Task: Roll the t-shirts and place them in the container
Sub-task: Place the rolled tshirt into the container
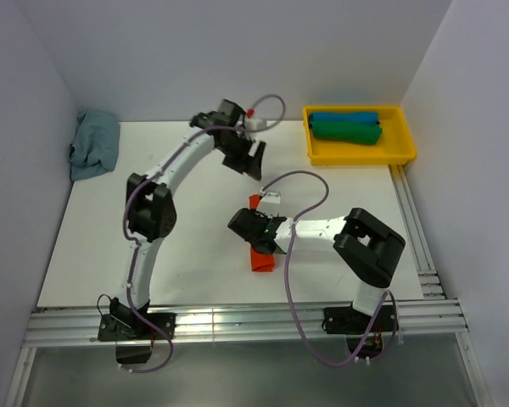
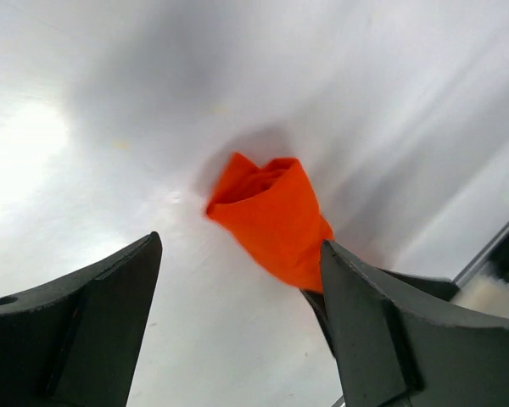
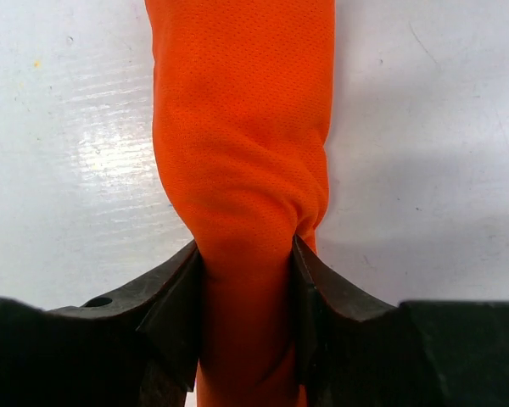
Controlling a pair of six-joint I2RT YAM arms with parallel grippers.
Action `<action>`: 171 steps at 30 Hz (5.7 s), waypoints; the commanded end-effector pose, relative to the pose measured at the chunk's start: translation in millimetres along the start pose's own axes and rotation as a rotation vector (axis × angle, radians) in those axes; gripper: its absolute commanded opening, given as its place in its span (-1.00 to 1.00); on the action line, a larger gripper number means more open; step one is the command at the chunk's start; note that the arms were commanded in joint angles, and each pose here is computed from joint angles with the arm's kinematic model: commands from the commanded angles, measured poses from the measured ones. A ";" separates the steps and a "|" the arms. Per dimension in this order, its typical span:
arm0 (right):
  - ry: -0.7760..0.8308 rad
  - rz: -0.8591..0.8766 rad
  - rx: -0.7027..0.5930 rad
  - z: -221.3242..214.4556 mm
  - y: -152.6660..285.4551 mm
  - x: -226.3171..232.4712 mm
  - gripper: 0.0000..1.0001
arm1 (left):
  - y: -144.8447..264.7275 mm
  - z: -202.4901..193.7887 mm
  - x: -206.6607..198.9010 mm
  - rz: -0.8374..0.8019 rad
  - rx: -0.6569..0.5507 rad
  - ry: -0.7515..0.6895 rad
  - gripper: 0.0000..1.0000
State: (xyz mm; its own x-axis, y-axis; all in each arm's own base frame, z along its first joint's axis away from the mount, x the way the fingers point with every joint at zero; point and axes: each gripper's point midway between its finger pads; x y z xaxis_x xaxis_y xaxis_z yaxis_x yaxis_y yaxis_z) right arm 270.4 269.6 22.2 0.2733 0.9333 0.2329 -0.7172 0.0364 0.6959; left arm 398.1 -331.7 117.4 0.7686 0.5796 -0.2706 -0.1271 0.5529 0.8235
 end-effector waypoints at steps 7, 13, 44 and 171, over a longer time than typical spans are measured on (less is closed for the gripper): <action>-0.087 -0.062 0.093 11.6 11.4 -29.2 -1.00 | 182.8 76.9 29.6 0.027 -0.512 0.014 0.59; -0.278 -0.004 -0.002 100.3 21.6 -29.5 -1.00 | 229.7 59.2 49.8 0.047 -0.593 0.058 0.57; -0.853 -0.440 -0.400 423.0 -102.4 -195.2 -1.00 | 234.8 -0.3 98.0 -0.006 -0.589 0.148 0.49; -1.394 -0.317 -0.227 392.7 -142.7 -191.5 1.00 | 193.8 -5.5 130.5 -0.146 -0.506 0.232 0.51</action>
State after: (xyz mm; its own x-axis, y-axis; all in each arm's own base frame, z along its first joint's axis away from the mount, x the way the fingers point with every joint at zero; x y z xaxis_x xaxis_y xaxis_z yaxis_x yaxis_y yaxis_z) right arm 570.9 -47.8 82.4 0.7891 -0.2347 0.5676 -0.4781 0.3455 0.8075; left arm 468.2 -146.4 222.7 0.6100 0.5769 -0.5433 -0.3488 0.8111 0.4696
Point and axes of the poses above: each gripper's point midway between its finger pads, its own y axis back along the fingers, its own x axis along the line the jaws close on, z = x × y, and after that the axes turned 11 degrees about -y, right-handed
